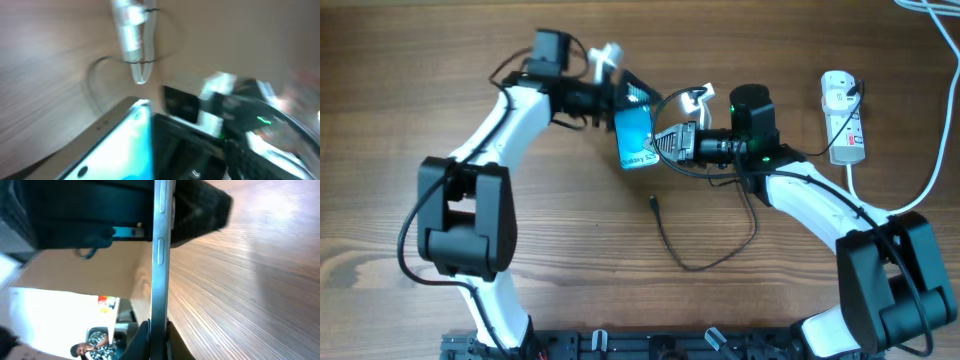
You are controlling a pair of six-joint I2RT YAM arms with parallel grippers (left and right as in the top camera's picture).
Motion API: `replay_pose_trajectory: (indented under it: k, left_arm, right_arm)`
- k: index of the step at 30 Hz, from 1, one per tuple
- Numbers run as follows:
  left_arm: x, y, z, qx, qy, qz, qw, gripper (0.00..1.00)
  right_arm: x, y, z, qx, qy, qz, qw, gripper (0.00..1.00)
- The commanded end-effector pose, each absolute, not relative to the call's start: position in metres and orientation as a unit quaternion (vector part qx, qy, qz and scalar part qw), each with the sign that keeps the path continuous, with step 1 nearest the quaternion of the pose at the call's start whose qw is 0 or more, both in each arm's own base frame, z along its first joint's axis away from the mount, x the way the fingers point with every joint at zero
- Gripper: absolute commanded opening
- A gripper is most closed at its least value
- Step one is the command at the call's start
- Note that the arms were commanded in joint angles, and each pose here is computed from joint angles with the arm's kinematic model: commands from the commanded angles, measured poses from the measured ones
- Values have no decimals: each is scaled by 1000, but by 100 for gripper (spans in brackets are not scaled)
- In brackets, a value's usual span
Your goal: Plug charger to phone and switch on socket
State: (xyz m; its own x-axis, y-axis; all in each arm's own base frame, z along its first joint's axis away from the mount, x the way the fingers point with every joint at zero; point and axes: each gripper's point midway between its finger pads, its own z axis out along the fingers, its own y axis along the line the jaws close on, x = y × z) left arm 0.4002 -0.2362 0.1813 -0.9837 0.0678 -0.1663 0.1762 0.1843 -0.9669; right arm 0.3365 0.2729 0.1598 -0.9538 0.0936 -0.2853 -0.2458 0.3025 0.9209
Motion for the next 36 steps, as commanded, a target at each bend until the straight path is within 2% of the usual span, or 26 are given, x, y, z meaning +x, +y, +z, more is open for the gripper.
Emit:
replay_pose_trajectory:
  k: [1, 3, 6, 10, 18, 25, 30, 34, 36]
  left_arm:
    - [385, -225, 235, 149, 689, -707, 54, 84]
    - [385, -225, 241, 161, 687, -706, 66, 78]
    - [382, -225, 251, 173, 684, -705, 77, 74]
    - [377, -224, 266, 198, 677, -701, 104, 71]
    - [374, -223, 276, 211, 673, -699, 117, 73]
    - [384, -204, 280, 201, 676, -694, 142, 74]
    - [385, -203, 281, 203, 676, -693, 145, 70]
    - [385, -204, 281, 202, 676, -694, 144, 57]
    - [385, -204, 281, 202, 676, -694, 144, 56]
  right_arm:
    - [329, 281, 181, -63, 771, 621, 124, 4]
    - [334, 281, 182, -54, 772, 619, 136, 4]
    - [352, 277, 179, -18, 781, 600, 170, 4]
    - [369, 275, 198, -13, 762, 607, 223, 4]
    - [393, 268, 215, 10, 745, 598, 296, 4]
    - [388, 266, 192, 27, 772, 578, 262, 4]
    - [367, 265, 156, 57, 810, 557, 175, 4]
    - [356, 273, 148, 43, 820, 548, 158, 4]
    - [351, 279, 147, 31, 822, 547, 156, 4]
